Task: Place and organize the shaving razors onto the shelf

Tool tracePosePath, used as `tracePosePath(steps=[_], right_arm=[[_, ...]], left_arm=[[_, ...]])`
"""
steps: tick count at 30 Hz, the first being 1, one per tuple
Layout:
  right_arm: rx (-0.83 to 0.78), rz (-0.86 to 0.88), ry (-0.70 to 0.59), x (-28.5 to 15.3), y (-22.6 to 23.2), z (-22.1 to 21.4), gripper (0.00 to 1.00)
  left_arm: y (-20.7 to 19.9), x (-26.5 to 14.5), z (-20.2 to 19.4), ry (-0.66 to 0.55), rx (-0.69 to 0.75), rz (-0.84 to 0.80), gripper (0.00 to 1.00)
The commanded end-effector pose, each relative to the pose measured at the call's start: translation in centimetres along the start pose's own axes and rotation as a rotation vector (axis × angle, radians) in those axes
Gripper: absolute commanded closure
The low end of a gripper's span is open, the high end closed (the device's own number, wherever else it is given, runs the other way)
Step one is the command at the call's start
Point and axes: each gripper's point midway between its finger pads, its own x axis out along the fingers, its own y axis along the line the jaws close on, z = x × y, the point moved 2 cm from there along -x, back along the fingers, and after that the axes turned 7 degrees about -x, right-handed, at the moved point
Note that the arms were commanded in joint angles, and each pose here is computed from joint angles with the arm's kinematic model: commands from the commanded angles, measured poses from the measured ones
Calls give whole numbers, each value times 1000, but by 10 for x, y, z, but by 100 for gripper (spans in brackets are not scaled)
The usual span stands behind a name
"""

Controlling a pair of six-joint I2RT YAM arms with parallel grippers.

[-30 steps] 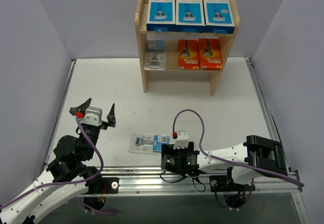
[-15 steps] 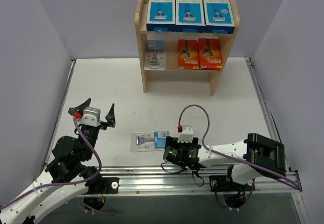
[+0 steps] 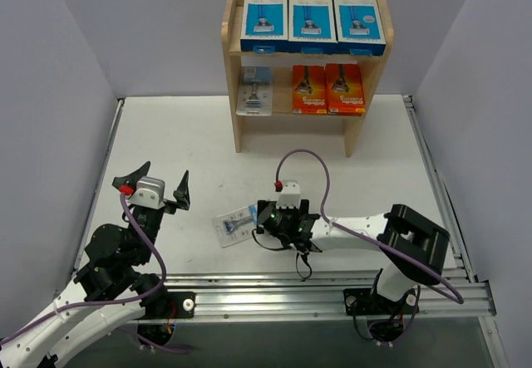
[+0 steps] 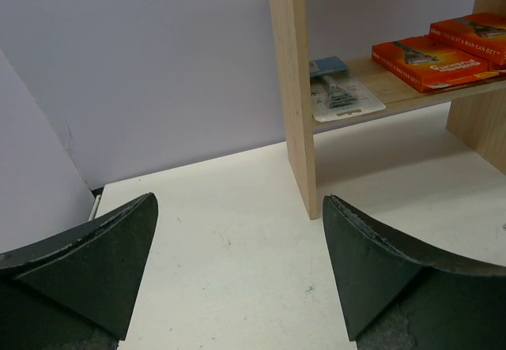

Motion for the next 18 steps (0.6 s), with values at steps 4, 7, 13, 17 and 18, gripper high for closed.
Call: tracePosePath(steps=[4, 7, 13, 17, 18], right_arm=[[-83, 8, 18, 44, 15, 26, 0], [-65, 39, 14, 60, 20, 41, 0], [-93, 111, 15, 89, 45, 65, 2], [-136, 170, 12, 98, 63, 78, 4], [-136, 175, 6, 98, 66, 82, 4]], left_arm=[[1, -1, 21, -46, -47, -13, 6], [0, -1, 21, -46, -47, -16, 6], [-4, 1, 20, -42, -52, -36, 6], [-3, 0, 21, -45, -54, -32, 6], [-3, 0, 21, -46, -55, -32, 6]])
